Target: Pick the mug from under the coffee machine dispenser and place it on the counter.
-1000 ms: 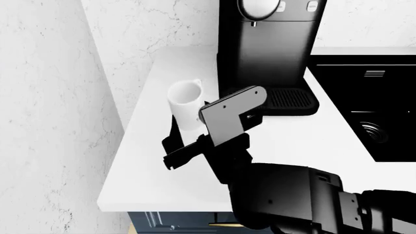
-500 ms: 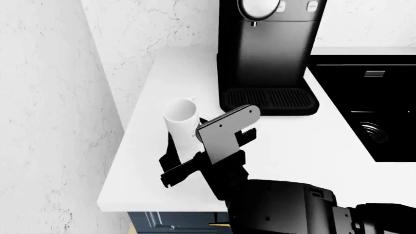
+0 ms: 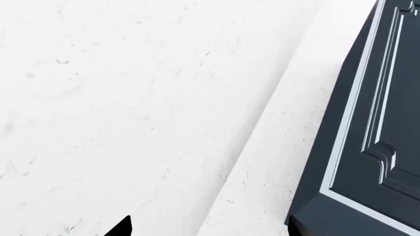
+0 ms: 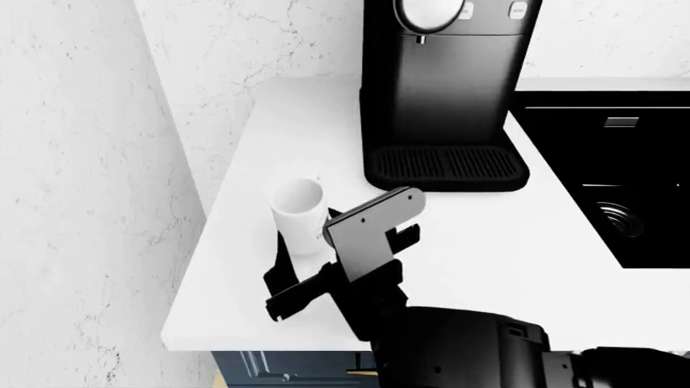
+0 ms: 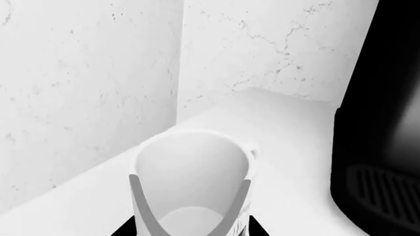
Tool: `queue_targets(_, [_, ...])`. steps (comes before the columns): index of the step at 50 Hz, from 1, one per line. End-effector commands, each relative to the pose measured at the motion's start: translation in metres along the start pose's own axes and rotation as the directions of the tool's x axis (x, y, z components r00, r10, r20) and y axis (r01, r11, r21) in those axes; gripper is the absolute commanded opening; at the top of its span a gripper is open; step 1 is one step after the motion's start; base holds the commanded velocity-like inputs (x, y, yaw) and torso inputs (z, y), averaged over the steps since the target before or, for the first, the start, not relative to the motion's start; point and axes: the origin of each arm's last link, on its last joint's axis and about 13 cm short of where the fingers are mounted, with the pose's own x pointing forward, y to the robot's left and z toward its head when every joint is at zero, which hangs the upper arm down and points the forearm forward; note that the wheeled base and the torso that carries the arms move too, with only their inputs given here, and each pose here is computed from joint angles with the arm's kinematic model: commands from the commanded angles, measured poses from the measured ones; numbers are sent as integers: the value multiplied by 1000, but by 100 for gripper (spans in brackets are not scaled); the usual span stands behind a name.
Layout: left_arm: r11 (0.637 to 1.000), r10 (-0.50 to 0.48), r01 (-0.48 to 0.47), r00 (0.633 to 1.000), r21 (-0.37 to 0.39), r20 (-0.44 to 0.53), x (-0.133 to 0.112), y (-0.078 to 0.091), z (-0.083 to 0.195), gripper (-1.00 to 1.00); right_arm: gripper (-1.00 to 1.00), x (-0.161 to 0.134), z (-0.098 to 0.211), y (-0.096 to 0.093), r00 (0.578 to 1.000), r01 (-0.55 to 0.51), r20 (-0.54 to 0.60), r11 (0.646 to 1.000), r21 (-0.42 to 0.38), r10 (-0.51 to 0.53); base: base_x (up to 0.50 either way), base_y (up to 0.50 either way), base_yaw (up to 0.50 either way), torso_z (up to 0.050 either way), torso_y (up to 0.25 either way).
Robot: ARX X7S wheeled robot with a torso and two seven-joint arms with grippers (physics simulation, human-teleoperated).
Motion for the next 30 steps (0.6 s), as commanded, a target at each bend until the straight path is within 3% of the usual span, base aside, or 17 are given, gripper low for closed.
queue_targets(1, [1000, 2, -2, 1000, 0, 0, 0, 0, 0, 100, -100, 2, -4, 0, 1000, -2, 5, 1000, -8, 2, 0, 0, 0, 0, 0])
queue_targets(30, [1000, 3, -3, 1000, 0, 2, 0, 0, 1, 100, -100, 3, -13, 0, 1000, -4, -18, 1000, 9, 4, 0, 0, 0, 0, 0])
